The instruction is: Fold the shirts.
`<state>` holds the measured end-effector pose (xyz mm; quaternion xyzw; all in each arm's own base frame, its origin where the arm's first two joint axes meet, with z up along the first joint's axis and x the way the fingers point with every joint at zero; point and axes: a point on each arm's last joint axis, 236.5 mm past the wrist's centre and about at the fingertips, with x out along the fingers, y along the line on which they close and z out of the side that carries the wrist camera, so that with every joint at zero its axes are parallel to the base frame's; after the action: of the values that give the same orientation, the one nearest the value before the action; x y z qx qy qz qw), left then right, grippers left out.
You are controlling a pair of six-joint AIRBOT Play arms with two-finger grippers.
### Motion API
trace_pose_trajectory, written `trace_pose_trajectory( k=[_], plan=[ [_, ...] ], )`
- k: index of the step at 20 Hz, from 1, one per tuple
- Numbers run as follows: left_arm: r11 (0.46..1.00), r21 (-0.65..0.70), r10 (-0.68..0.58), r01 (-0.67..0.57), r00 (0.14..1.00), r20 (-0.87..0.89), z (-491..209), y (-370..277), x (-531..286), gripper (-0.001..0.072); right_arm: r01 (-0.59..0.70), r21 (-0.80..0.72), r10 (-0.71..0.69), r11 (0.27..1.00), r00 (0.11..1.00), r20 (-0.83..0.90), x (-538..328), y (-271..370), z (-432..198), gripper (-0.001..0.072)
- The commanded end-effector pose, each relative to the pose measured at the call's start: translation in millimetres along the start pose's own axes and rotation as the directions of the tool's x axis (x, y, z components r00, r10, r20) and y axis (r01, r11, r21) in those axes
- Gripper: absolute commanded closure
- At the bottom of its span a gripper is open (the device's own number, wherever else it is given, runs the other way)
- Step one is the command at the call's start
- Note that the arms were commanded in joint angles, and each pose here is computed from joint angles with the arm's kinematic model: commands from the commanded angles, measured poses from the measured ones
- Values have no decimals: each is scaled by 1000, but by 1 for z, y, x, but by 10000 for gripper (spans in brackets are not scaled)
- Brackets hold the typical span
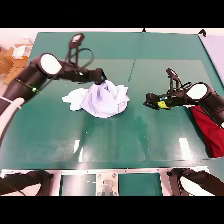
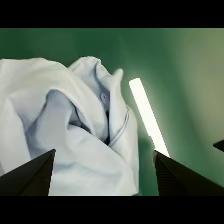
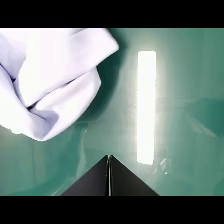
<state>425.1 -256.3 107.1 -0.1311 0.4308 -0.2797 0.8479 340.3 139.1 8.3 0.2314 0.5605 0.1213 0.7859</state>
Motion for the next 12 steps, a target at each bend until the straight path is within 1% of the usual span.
trace_pose_trajectory(
  k=[1,2,4,6,8,10,12],
  plan=[
    [995,-84,50,-54,998,-48,2,49,-24,5,0,0,0,1000,1000,-1,0,0,0,695],
    [989,-114,83,-93,993,-86,-5,73,-34,5,0,0,0,1000,1000,-1,0,0,0,695],
    [964,-155,189,-218,965,-182,-27,130,-55,5,0,0,0,1000,1000,-1,0,0,0,695],
    [919,-239,257,-313,937,-237,-50,181,-73,5,-6,4,6,1000,1000,1,0,2,0,695],
    [868,-343,286,-358,927,-244,-70,224,-81,5,-7,4,7,1000,1000,3,0,2,1,695],
    [826,-404,317,-392,917,-241,-90,258,-79,5,-11,4,11,1000,999,46,0,3,11,695],
    [833,-395,313,-388,918,-242,-105,274,-62,5,-14,6,13,1000,995,96,0,3,22,695]
  ],
)
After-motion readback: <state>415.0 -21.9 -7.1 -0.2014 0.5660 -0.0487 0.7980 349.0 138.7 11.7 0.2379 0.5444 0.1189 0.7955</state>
